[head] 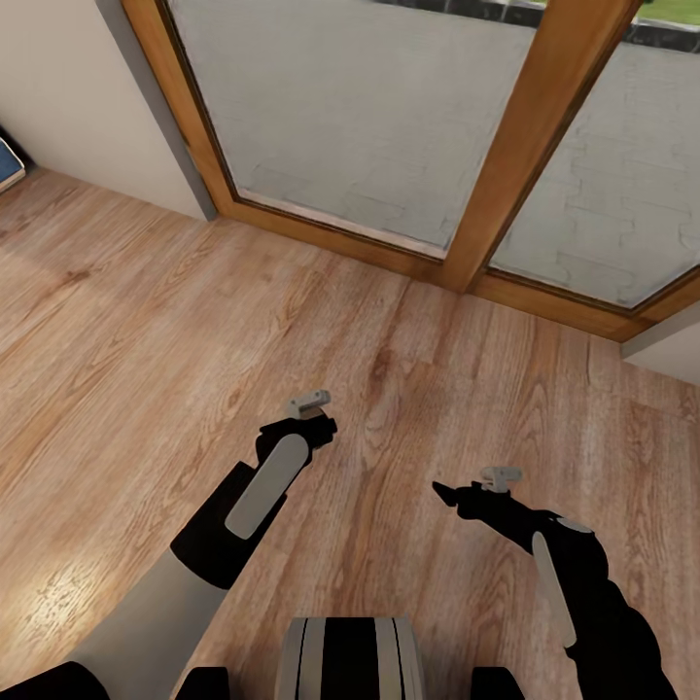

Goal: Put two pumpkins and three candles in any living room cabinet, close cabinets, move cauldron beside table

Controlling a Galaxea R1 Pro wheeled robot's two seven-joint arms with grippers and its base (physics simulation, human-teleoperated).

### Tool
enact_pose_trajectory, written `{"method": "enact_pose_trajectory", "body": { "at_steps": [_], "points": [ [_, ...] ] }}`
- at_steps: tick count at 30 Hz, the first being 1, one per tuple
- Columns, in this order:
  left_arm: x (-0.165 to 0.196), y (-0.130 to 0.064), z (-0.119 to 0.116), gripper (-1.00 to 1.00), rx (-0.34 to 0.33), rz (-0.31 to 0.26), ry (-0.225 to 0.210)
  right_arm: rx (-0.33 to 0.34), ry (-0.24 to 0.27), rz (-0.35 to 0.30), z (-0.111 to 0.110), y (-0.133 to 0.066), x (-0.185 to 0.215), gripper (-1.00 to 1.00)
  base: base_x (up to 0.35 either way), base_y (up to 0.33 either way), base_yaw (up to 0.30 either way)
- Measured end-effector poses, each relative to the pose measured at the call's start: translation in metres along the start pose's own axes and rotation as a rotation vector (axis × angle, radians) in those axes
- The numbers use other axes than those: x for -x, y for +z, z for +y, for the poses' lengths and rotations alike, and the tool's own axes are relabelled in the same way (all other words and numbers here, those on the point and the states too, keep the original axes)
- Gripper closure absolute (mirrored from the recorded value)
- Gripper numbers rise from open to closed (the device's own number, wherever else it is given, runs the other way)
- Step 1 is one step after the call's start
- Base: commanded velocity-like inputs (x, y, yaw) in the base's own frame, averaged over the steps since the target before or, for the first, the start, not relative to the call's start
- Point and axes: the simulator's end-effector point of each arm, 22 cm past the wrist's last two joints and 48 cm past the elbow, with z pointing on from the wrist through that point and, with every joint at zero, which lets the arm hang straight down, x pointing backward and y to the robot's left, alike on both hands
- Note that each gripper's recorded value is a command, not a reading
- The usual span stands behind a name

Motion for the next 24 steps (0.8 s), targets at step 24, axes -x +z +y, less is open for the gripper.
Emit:
{"method": "enact_pose_trajectory", "body": {
  "at_steps": [24],
  "points": [
    [-0.004,0.001,-0.002,1.00,-0.004,0.007,-0.001,-0.153,0.155,-0.097,-0.086,-0.037,0.015,-1.00,0.000,0.000,0.000]
  ]
}}
